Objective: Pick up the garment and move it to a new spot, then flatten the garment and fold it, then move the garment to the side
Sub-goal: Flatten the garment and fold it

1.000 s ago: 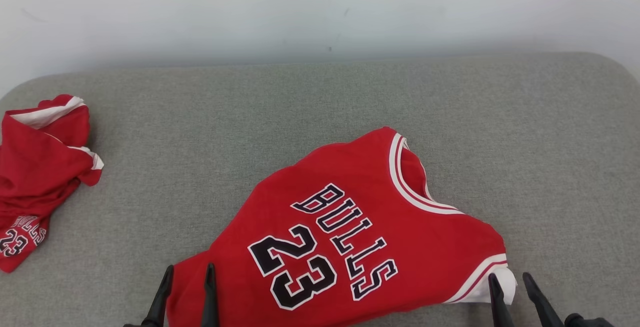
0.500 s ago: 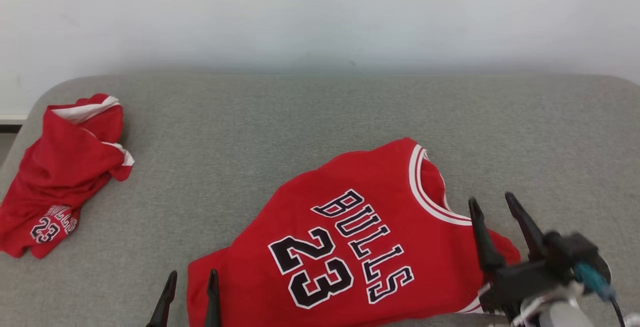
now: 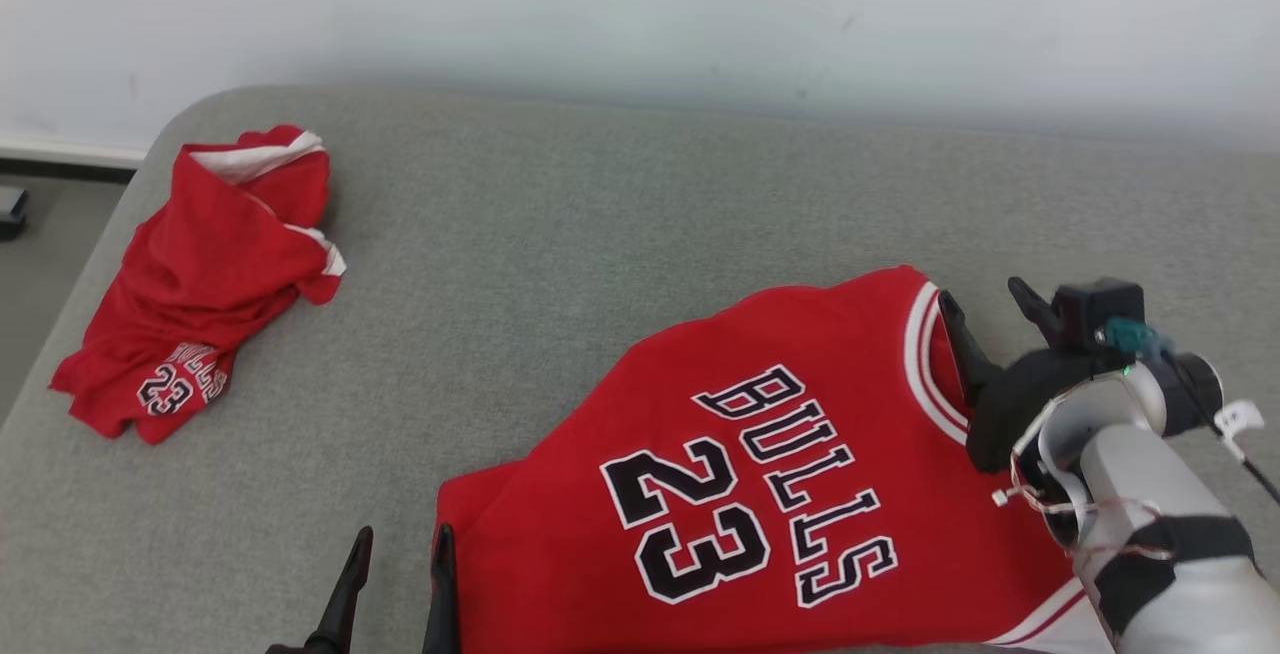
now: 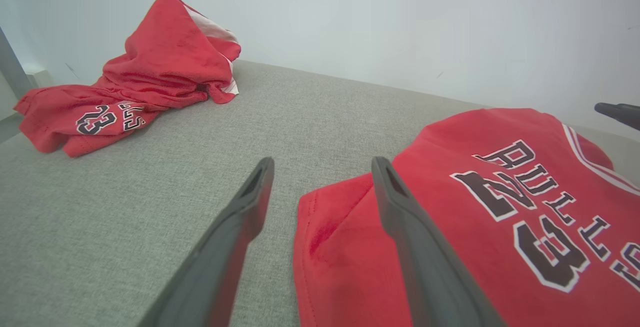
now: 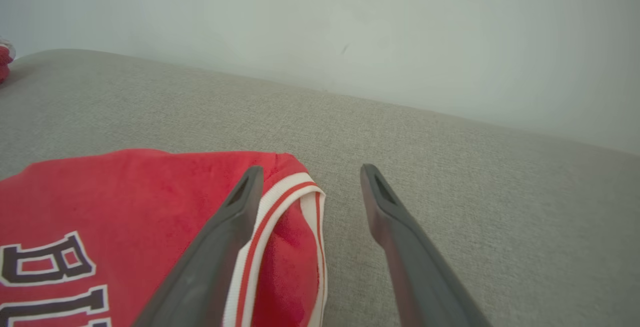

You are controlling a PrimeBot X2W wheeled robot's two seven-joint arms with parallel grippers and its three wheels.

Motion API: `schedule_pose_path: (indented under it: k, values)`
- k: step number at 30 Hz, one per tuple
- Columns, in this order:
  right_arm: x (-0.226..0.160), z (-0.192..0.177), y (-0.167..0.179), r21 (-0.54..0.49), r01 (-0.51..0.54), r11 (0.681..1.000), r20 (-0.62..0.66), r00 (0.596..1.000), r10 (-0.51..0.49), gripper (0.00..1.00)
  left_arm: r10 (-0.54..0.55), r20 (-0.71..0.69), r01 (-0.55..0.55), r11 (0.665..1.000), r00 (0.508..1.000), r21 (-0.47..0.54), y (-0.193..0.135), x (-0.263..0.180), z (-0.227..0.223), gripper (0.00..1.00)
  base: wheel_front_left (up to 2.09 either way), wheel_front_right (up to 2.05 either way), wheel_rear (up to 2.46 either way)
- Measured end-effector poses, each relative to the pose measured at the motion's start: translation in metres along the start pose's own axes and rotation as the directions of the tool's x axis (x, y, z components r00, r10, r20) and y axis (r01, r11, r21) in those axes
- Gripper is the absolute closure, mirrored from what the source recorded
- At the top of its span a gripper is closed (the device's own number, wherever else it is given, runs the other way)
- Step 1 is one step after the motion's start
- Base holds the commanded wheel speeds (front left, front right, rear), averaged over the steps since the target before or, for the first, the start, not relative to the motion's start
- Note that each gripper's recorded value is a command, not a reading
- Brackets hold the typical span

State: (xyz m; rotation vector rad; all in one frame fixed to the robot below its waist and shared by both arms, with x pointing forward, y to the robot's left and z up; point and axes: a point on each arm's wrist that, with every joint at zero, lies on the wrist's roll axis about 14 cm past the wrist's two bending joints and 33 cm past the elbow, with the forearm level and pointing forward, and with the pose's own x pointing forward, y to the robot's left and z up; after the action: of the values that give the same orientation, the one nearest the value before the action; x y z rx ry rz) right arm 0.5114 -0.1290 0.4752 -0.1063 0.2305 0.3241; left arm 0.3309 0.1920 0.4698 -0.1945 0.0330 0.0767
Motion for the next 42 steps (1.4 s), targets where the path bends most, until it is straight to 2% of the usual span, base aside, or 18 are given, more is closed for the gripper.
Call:
schedule_pose_path:
  k: [6, 11, 14, 15, 16, 17, 23, 28, 29, 34, 37, 39, 40, 42]
  values:
    - [0.021, -0.021, 0.01, 0.015, -0.029, 0.999, -0.127, 0.991, 0.031, 0.0, 0.024, -0.021, -0.024, 1.0, 0.999, -0.003, 0.005, -0.002, -0.006, 0.0, 0.0, 0.0, 0.0]
    - [0.028, -0.061, 0.02, -0.024, -0.068, 0.997, -0.306, 0.95, 0.057, 0.0, 0.034, -0.031, -0.034, 0.999, 0.999, -0.004, 0.007, 0.001, -0.008, 0.0, 0.0, 0.0, 0.0]
    - [0.029, -0.067, 0.023, -0.023, -0.075, 0.997, -0.334, 0.941, 0.063, 0.0, 0.035, -0.036, -0.035, 0.999, 0.999, -0.003, 0.007, 0.001, -0.01, 0.0, 0.0, 0.0, 0.0]
    - [0.03, -0.068, 0.024, -0.025, -0.078, 0.997, -0.346, 0.936, 0.064, 0.4, 0.034, -0.034, -0.035, 0.999, 0.999, -0.003, 0.007, 0.002, -0.009, 0.0, 0.0, 0.0, 0.0]
    - [0.03, -0.07, 0.025, -0.026, -0.08, 0.996, -0.363, 0.93, 0.065, 0.6, 0.033, -0.03, -0.033, 0.999, 0.999, -0.002, 0.007, 0.004, -0.008, 0.0, 0.0, 0.0, 0.0]
    - [0.03, -0.071, 0.027, -0.026, -0.086, 0.996, -0.372, 0.926, 0.07, 1.0, 0.031, -0.027, -0.031, 1.0, 0.999, -0.002, 0.006, 0.005, -0.007, 0.0, 0.0, 0.0, 0.0]
    - [0.036, -0.051, 0.018, -0.021, -0.072, 0.997, -0.297, 0.953, 0.063, 1.0, 0.02, -0.032, -0.02, 1.0, 0.999, -0.004, 0.003, 0.007, -0.009, 0.0, 0.0, 0.0, 0.0]
    - [0.053, 0.003, -0.021, -0.001, 0.019, 1.0, -0.134, 0.991, -0.019, 1.0, 0.009, -0.042, -0.009, 1.0, 0.999, -0.005, -0.001, 0.01, -0.012, 0.0, 0.0, 0.0, 0.0]
    - [0.06, 0.024, -0.033, 0.001, 0.046, 0.999, -0.071, 0.996, -0.046, 1.0, 0.001, -0.044, -0.001, 1.0, 0.999, -0.005, -0.003, 0.013, -0.013, 0.0, 0.0, 0.0, 0.0]
    - [0.074, 0.059, -0.051, -0.005, 0.09, 0.996, 0.041, 0.995, -0.09, 1.0, -0.006, -0.048, 0.006, 1.0, 0.999, -0.012, -0.006, 0.018, -0.014, 0.0, 0.0, 0.0, 0.0]
    - [0.081, 0.067, -0.052, -0.043, 0.092, 0.995, 0.068, 0.994, -0.089, 1.0, -0.007, -0.043, 0.006, 1.0, 0.999, -0.016, -0.006, 0.02, -0.012, 0.0, 0.0, 0.0, 0.0]
    - [0.085, 0.068, -0.051, -0.068, 0.087, 0.994, 0.07, 0.994, -0.083, 0.4, -0.001, -0.048, 0.0, 1.0, 0.999, -0.017, -0.005, 0.019, -0.014, 0.0, 0.0, 0.0, 0.0]
    - [0.087, 0.066, -0.049, -0.066, 0.085, 0.994, 0.059, 0.995, -0.082, 0.0, 0.004, -0.05, -0.005, 1.0, 0.999, -0.019, -0.004, 0.018, -0.014, 0.0, 0.0, 0.0, 0.0]
    - [0.088, 0.059, -0.045, -0.068, 0.078, 0.995, 0.032, 0.997, -0.076, 0.0, 0.013, -0.049, -0.014, 1.0, 0.999, -0.019, -0.002, 0.018, -0.014, 0.0, 0.0, 0.0, 0.0]
